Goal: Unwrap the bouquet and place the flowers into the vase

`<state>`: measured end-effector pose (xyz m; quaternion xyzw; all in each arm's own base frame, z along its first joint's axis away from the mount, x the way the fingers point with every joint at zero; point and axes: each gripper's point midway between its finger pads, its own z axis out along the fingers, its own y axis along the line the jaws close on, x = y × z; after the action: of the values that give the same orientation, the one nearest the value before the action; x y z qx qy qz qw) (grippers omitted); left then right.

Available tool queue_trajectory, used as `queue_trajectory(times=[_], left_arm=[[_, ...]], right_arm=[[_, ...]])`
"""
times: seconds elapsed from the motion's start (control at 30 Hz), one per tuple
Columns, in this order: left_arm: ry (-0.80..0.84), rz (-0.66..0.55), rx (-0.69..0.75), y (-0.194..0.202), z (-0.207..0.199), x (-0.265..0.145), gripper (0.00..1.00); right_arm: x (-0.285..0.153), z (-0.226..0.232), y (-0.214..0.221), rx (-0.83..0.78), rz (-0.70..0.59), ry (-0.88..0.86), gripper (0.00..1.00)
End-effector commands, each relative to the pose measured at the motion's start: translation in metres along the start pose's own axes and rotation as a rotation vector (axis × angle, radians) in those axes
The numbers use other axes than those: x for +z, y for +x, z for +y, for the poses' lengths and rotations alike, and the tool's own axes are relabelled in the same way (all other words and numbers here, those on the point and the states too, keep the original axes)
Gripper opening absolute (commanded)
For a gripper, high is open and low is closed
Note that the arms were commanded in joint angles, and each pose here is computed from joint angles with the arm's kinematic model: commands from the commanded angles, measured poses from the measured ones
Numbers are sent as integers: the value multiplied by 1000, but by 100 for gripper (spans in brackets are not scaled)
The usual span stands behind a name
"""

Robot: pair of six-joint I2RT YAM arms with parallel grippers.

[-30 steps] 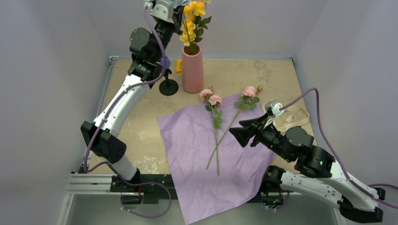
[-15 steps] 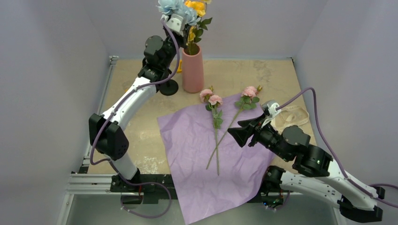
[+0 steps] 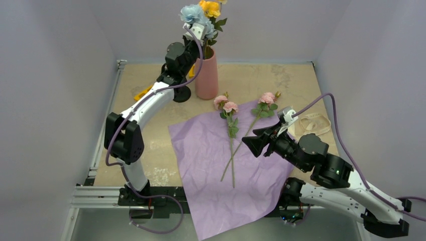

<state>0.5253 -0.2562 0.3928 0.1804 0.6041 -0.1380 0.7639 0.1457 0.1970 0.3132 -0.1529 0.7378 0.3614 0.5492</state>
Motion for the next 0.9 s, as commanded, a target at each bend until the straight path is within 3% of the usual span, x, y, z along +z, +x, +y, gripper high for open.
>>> queue_trajectory(times=[0.0,0.17,0.23,0.33,0.43,0.87], left_arm=[[-51,-11,-3,6,11,1,0],[-58,14,-15,21,11,-1,1],[-55,23,-26,24,10,-3,24],[-51,18,-42,21,9,-7,49],[-58,-5,-52,9,10,-13,63],[-95,-153,-57,-90,24,-71,82]], right_arm=[[3,2,-7,-13,-31,-4,63],[2,3,-6,-13,-24,-9,63],[1,2,-4,-15,-18,-11,64],[0,3,-6,-11,-22,-13,63],[-1,4,-9,-9,-31,-16,63],[-8,6,-14,21,-49,-31,63]])
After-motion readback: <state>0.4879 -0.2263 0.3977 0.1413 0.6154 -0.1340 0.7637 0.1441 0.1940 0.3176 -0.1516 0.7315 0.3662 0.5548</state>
